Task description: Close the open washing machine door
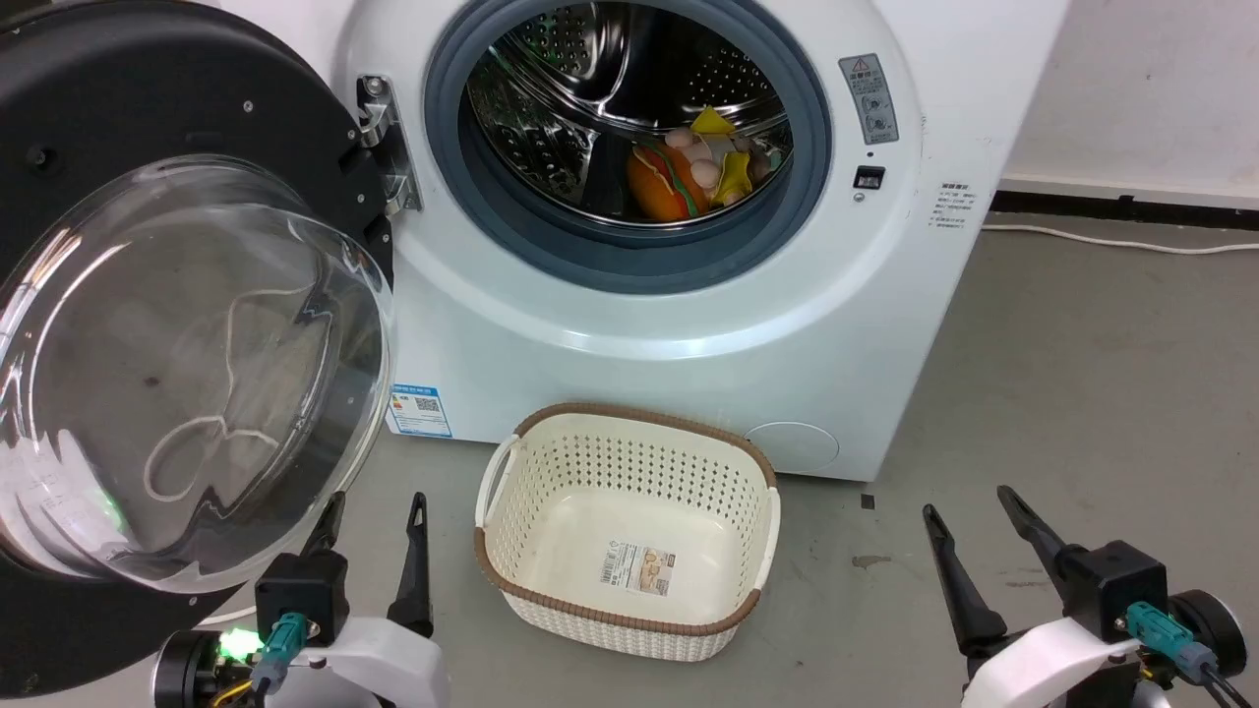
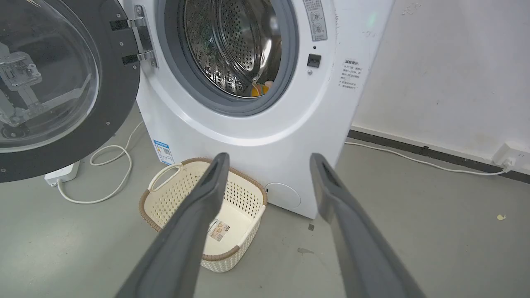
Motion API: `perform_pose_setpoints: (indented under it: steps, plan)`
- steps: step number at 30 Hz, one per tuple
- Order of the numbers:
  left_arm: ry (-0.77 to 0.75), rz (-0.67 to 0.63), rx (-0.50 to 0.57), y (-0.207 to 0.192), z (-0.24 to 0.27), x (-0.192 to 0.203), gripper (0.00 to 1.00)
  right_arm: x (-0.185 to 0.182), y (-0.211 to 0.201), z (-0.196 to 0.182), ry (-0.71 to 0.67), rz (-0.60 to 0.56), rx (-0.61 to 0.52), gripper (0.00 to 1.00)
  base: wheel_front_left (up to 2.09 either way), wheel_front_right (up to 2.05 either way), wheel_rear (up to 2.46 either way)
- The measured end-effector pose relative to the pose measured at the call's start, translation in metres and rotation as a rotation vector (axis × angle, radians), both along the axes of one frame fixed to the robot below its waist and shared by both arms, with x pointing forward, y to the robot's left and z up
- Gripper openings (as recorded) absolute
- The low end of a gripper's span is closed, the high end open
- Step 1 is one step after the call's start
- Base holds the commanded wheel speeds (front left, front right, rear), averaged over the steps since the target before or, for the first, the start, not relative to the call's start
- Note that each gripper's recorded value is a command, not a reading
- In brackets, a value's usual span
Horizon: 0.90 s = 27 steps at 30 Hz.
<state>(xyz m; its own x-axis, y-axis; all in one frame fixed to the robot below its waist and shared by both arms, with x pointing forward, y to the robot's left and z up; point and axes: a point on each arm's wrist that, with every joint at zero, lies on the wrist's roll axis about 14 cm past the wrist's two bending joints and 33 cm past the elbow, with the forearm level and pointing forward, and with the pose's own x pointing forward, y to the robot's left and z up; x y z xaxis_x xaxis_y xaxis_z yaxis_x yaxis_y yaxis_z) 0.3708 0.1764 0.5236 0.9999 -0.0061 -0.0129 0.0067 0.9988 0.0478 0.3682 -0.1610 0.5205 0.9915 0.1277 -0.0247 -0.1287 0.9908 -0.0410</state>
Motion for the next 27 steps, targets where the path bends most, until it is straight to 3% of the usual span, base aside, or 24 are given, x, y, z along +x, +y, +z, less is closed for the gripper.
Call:
perform_pose_setpoints:
  steps: [15,27]
  plan:
    - [-0.034,0.016,0.002,0.008,0.006,-0.007,1.0,0.005,0.007,0.005,-0.031,0.021,0.015,1.0,0.0,0.0,0.0]
    - [-0.078,0.09,0.013,0.034,0.016,-0.023,1.0,0.013,0.039,0.011,-0.061,0.116,0.035,1.0,0.0,0.0,0.0]
